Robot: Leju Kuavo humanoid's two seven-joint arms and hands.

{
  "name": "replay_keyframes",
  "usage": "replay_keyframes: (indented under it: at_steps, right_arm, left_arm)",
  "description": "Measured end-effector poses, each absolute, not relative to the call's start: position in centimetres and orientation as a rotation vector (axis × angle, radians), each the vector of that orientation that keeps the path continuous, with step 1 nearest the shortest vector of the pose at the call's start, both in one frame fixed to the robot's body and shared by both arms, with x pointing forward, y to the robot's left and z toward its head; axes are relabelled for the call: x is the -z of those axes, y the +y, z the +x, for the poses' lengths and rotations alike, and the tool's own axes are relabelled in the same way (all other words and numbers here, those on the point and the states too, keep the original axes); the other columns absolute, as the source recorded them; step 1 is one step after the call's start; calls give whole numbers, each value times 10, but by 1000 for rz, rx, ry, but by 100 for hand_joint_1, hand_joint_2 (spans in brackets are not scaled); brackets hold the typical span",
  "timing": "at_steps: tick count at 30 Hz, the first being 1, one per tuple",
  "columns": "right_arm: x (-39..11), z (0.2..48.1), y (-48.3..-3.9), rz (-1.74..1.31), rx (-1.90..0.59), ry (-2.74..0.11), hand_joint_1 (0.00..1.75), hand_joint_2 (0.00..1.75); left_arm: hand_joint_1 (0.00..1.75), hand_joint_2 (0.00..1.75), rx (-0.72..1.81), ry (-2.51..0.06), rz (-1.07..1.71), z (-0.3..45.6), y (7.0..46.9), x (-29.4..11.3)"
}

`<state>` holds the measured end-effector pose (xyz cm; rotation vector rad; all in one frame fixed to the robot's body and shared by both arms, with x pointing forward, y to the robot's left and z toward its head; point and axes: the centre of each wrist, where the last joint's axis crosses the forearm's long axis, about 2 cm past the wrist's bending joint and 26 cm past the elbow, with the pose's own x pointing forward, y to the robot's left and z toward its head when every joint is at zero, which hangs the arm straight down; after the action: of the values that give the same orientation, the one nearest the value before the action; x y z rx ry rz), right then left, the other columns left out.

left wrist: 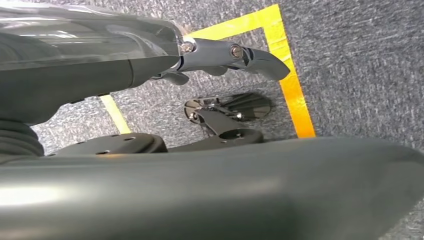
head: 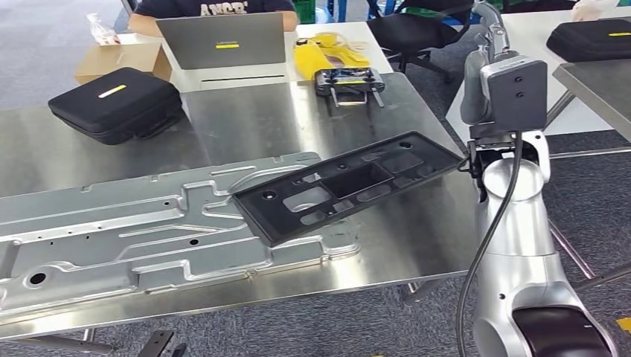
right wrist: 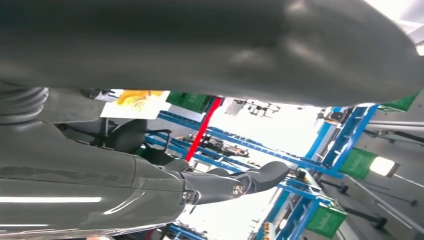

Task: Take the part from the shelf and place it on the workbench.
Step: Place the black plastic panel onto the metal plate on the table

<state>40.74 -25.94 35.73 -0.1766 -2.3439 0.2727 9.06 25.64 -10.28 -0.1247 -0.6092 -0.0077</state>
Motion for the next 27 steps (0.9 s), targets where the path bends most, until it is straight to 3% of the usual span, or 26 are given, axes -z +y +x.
replay_keyframes:
  at_steps: [27]
  right_arm:
    - [-401, 408, -318, -336, -307, -2346, 0, 0]
  left_arm:
    - [0, 0, -30, -581, -130, 81, 257, 105]
